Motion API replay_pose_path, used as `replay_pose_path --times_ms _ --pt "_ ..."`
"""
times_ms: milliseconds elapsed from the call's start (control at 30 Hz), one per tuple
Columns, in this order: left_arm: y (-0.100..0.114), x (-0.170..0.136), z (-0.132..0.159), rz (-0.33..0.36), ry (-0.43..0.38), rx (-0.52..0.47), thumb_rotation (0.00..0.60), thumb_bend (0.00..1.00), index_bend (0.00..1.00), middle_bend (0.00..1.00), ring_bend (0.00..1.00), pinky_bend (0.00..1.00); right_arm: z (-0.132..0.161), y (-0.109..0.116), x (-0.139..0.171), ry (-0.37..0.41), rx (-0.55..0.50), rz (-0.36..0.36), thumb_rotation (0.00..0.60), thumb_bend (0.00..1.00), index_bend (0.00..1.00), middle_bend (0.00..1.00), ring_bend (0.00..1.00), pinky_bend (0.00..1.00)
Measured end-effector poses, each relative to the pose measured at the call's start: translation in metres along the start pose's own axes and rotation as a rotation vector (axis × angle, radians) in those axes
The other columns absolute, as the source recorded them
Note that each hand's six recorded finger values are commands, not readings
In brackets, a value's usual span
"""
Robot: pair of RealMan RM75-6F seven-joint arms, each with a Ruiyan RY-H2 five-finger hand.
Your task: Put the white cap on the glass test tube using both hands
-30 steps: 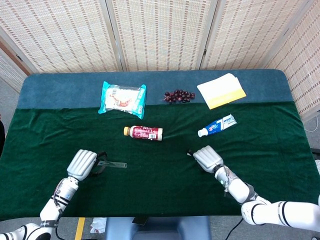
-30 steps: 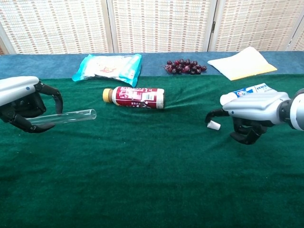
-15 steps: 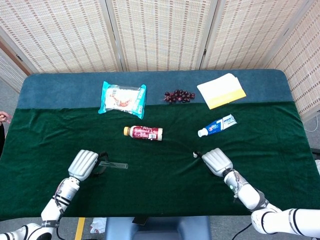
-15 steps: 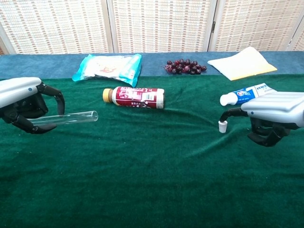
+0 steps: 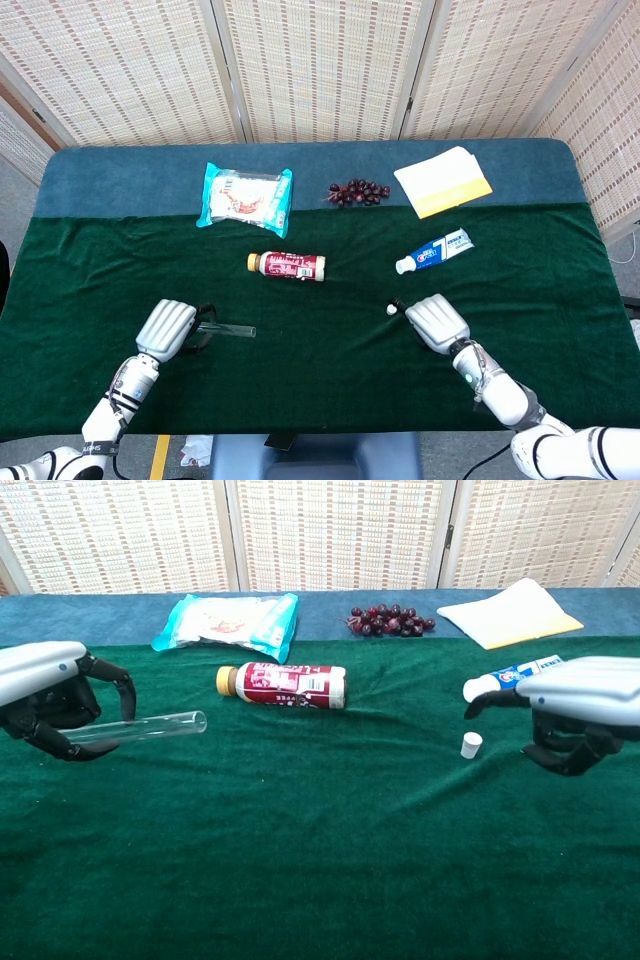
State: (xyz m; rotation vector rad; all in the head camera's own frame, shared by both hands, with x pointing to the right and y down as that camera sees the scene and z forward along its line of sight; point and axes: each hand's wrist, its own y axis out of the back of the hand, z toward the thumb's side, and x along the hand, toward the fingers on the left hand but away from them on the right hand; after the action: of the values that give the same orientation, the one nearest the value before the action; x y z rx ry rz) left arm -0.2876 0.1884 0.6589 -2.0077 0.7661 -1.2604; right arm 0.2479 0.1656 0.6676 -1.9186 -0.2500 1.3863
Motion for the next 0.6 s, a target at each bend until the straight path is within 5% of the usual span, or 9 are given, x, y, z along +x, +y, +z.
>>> replay_pose_path --times_ms 100,267,467,600 --pt "0.0 0.0 0.001 0.001 -0.001 -0.001 0.6 0.5 0.65 1.0 1.0 0.89 -0.006 0.013 0.003 -0.019 -0.051 -0.072 0.6 0.59 0.15 0.95 1.0 1.0" --pt "0.001 -0.001 0.0 0.002 0.003 0.002 0.6 0.49 0.65 1.0 1.0 0.89 -0.023 0.034 0.01 -0.074 -0.131 -0.205 0.578 0.21 0.15 0.95 1.0 0.99" --pt "0.0 -0.002 0.002 0.0 0.003 0.002 0.6 0.5 0.65 1.0 1.0 0.89 -0.03 0.034 0.011 -0.082 -0.155 -0.217 0.558 0.19 0.15 0.95 1.0 1.0" --pt "0.0 -0.003 0.003 -0.002 0.003 0.005 0.6 0.5 0.65 1.0 1.0 0.89 -0.025 0.028 0.009 -0.049 -0.173 -0.171 0.562 0.19 0.27 0.96 1.0 1.0"
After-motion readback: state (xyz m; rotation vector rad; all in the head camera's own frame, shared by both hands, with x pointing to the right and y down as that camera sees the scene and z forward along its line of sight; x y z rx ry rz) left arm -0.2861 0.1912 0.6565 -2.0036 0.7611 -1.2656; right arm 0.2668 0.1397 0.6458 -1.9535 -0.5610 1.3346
